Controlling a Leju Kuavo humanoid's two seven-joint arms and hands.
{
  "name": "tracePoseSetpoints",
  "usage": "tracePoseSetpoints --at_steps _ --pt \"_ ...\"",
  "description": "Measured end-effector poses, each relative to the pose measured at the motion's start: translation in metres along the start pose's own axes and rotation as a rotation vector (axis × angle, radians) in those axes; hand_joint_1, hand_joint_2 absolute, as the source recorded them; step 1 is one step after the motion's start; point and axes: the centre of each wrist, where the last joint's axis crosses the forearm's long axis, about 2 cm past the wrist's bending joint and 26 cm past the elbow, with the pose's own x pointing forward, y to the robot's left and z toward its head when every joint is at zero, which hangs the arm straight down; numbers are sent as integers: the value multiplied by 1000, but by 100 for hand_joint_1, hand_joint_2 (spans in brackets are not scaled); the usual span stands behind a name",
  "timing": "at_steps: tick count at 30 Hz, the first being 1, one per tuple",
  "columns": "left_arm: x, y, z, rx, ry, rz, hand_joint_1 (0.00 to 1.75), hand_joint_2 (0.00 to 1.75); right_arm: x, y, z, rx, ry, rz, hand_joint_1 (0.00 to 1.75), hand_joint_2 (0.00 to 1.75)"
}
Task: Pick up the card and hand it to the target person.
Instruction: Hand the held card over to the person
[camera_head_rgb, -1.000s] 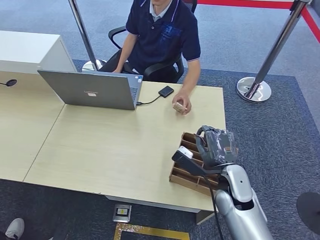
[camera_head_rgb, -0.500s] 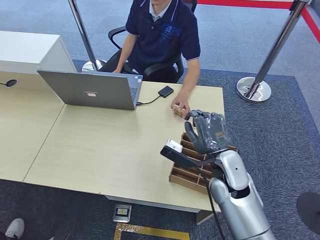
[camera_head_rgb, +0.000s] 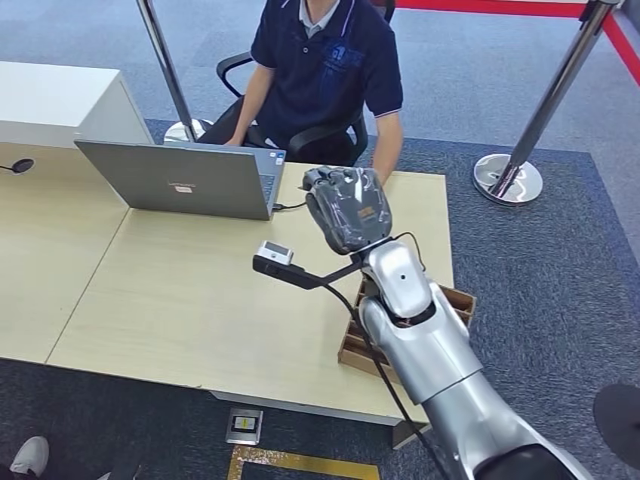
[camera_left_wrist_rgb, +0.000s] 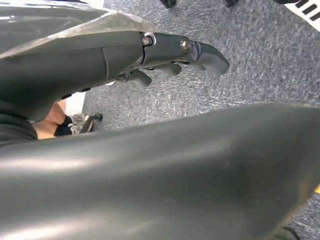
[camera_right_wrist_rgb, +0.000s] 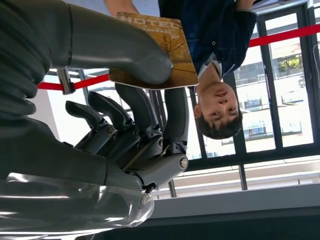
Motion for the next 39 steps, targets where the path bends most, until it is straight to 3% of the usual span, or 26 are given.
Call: tracePoseSetpoints --at_steps 19,20,22,23,24,26,32,39 --pt "1 0 0 6 7 4 0 0 2 24 6 135 19 27 175 175" --pt "1 0 0 7 7 4 0 0 2 25 6 148 22 28 142 175" --pt "1 0 0 9 7 5 0 0 1 28 8 176 30 28 55 175" --pt "1 0 0 10 7 5 0 0 1 29 9 191 37 25 11 131" --pt "1 0 0 10 7 5 0 0 1 30 10 208 44 20 0 87" --pt "1 0 0 10 7 4 0 0 1 33 12 244 69 8 0 0" --pt "1 0 0 11 7 7 0 0 -1 36 16 263 141 -39 0 0" --pt "1 0 0 18 8 25 0 0 6 34 20 63 213 -112 0 0"
